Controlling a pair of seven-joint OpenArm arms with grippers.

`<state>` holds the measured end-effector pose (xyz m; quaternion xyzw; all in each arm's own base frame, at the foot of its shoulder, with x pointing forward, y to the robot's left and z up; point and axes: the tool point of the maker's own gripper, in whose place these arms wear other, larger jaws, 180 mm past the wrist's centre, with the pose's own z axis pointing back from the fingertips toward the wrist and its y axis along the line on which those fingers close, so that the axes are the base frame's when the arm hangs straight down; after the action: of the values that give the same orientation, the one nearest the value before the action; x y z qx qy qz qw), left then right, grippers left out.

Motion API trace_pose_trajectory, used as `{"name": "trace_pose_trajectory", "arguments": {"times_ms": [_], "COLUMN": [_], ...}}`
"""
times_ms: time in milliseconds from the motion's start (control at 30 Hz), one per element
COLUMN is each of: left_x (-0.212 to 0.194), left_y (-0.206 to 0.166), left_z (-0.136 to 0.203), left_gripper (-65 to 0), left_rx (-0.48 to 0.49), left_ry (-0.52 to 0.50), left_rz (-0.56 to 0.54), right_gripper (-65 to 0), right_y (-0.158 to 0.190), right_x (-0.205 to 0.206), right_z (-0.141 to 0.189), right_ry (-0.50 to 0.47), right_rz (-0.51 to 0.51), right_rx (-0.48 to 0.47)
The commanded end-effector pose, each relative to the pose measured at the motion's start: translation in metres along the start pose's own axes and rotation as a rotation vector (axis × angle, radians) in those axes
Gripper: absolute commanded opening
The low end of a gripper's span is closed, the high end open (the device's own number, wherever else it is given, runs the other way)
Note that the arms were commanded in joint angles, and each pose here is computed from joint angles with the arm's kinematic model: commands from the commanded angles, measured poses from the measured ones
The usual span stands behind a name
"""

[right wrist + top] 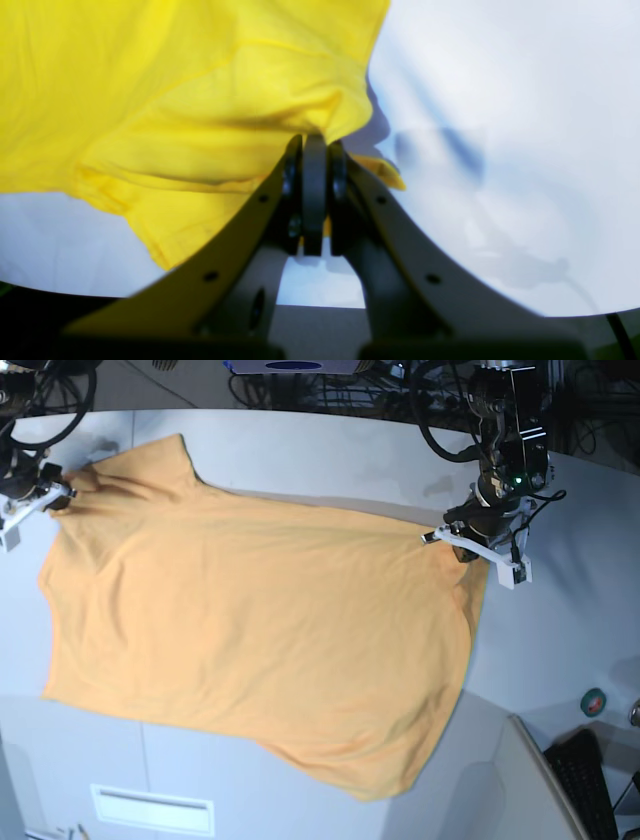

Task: Layout the t-shirt on the table in an organized manner, then fold the t-shirt properly
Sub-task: 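Release and regrasp the shoulder corners with both grippers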

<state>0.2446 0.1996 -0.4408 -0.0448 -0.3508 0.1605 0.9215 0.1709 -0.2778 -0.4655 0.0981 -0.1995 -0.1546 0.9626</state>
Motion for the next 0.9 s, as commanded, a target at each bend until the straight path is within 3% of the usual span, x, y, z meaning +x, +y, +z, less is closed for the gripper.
{"name": "trace_pose_trajectory", "arguments": {"times_ms": [0, 133, 200, 300, 367, 433, 533, 633, 733, 867], "left_x": [0.007, -0.003, -0.008, -0.009, -0.012, -0.009, -0.004, 0.019, 0.029, 0.023], "left_y": [0.0, 0.008, 0.017, 0.028, 0.048, 0.064, 0.078, 0.055, -0.001, -0.067], "left_z": [0.004, 0.006, 0.009, 0.014, 0.02, 0.027, 0.042, 0.06, 0.066, 0.05], "left_gripper": [-65.0, -62.7, -44.4, -19.4, -8.2, -3.9, -6.9, -14.6, -28.8, -55.6], "left_rx": [-0.002, 0.014, 0.036, 0.06, 0.102, 0.111, 0.082, -0.007, -0.138, -0.288], "left_ry": [-0.031, -0.011, -0.004, -0.006, -0.009, -0.035, -0.079, -0.13, -0.129, -0.079], "left_rz": [-0.008, -0.002, 0.009, 0.021, 0.06, 0.171, 0.323, 0.276, 0.144, 0.042], "right_gripper": [-65.0, -65.0, -65.0, -50.4, -47.3, -47.7, -48.2, -51.9, -57.5, -65.0], "right_y": [-0.003, -0.002, -0.004, -0.005, -0.005, -0.003, 0.004, 0.018, 0.033, 0.061], "right_x": [0.013, 0.014, 0.015, 0.017, 0.019, 0.023, 0.033, 0.044, 0.054, 0.06], "right_z": [0.005, 0.005, 0.007, 0.008, 0.012, 0.019, 0.036, 0.053, 0.061, 0.034], "right_ry": [-0.037, -0.038, -0.043, -0.05, -0.059, -0.079, -0.129, -0.189, -0.231, -0.194], "right_rz": [0.017, 0.018, 0.014, 0.018, 0.029, 0.051, 0.105, 0.168, 0.205, 0.227], "right_rx": [-0.002, -0.003, -0.007, -0.009, -0.015, -0.023, -0.04, -0.045, -0.032, 0.053]}}
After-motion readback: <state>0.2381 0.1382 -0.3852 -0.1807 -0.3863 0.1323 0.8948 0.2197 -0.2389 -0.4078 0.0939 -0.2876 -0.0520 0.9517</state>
